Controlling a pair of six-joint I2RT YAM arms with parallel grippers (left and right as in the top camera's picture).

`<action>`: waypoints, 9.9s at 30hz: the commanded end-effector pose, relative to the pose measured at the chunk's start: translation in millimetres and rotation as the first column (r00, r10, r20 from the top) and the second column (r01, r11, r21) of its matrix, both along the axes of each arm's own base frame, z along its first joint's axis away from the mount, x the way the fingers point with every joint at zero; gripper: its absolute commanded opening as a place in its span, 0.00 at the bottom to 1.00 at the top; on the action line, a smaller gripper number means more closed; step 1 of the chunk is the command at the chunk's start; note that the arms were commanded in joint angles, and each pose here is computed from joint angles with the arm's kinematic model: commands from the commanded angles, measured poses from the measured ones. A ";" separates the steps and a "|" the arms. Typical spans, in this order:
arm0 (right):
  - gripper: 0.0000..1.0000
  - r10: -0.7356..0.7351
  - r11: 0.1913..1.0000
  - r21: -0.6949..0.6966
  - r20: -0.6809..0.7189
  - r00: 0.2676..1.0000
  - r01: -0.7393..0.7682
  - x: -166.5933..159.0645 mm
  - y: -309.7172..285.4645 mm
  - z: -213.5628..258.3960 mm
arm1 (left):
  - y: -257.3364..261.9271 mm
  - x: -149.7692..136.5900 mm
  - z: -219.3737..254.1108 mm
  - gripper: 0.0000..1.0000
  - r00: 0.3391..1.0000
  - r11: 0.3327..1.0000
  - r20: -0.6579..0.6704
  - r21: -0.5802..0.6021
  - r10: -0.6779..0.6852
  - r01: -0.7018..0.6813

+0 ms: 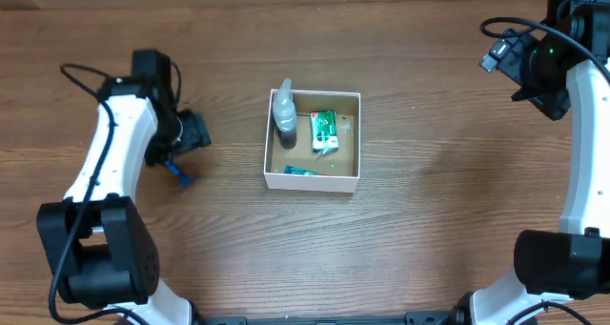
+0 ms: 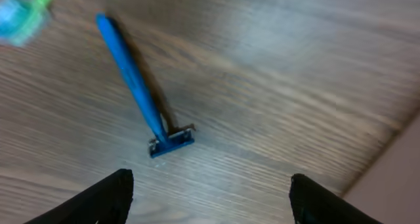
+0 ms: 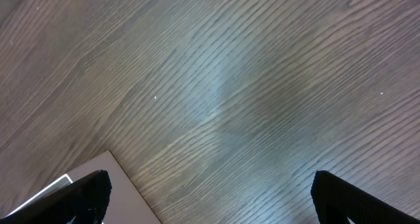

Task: Pack container
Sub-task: 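Move left gripper back to the blue razor and grasp it, then carry the blue razor over the box and lower it inside, then move left gripper to the green toothbrush and grasp it, then carry the toothbrush over the box and lower it inside, then open left gripper and lift it out of the box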

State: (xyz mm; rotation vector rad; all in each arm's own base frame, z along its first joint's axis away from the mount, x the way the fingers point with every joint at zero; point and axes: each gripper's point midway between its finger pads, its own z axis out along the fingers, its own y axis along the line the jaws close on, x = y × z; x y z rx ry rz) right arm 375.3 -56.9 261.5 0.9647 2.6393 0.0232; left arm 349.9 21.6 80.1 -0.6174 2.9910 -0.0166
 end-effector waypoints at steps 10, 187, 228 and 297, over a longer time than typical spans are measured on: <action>1.00 0.001 1.000 -0.002 0.017 1.000 -0.001 -0.4 -0.5 5.3 | 22.3 -28.8 -56.1 0.77 0.985 0.985 -0.035 0.043 0.166 -0.164; 1.00 0.001 1.000 -0.002 0.017 1.000 -0.001 -0.4 -0.5 5.3 | 92.8 80.6 -104.9 0.44 0.888 0.888 -0.034 -0.011 -0.459 0.459; 1.00 0.001 1.000 -0.002 0.017 1.000 -0.001 -0.4 -0.5 5.3 | -267.4 -3.4 168.5 0.04 -0.248 -0.176 0.219 0.302 -0.944 0.937; 1.00 0.001 1.000 -0.002 0.017 1.000 -0.001 -0.3 -0.5 5.3 | -266.7 0.2 40.4 0.49 -0.105 -0.127 0.180 -0.113 -0.978 0.985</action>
